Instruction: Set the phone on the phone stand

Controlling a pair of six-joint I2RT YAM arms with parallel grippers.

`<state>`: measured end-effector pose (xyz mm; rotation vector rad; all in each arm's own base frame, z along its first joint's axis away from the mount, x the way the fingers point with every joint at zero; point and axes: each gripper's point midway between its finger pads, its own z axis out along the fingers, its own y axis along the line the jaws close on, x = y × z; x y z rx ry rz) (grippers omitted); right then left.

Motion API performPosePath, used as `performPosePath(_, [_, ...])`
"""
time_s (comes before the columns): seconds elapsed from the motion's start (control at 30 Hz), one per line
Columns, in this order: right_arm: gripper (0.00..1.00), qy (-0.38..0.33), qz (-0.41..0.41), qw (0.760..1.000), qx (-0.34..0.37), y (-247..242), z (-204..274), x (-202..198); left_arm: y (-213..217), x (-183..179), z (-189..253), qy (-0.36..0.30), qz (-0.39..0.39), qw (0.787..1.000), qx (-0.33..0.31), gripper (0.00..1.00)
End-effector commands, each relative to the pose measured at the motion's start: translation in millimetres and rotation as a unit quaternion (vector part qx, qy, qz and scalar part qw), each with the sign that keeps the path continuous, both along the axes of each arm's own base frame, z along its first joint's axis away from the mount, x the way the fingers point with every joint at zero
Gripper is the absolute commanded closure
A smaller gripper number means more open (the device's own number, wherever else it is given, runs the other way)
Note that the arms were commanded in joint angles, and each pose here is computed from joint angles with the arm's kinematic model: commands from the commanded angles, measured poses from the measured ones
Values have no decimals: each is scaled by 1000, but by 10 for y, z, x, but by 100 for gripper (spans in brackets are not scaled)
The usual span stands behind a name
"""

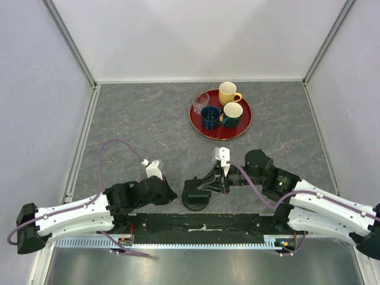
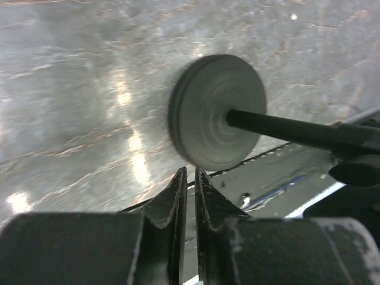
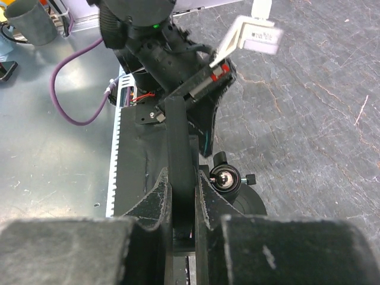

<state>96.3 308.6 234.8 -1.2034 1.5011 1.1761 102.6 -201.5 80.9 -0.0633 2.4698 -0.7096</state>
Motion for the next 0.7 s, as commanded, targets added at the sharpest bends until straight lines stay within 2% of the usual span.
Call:
performPosePath(0.0, [100,-24,-15,999,36,14,175,70,-585,-64,296,17,-71,983,-167,91])
performPosePath(0.13, [100,-7,-16,999,40,39,155,65,-654,-75,68,46,-68,983,-165,98])
performPosePath(0.27, [100,0,-26,998,52,35,138,73,-535,-50,-334,69,-40,991,-110,98])
performPosePath(0.67, [100,24,-63,995,77,-48,25,101,-438,-81,-623,91,-21,992,-85,98])
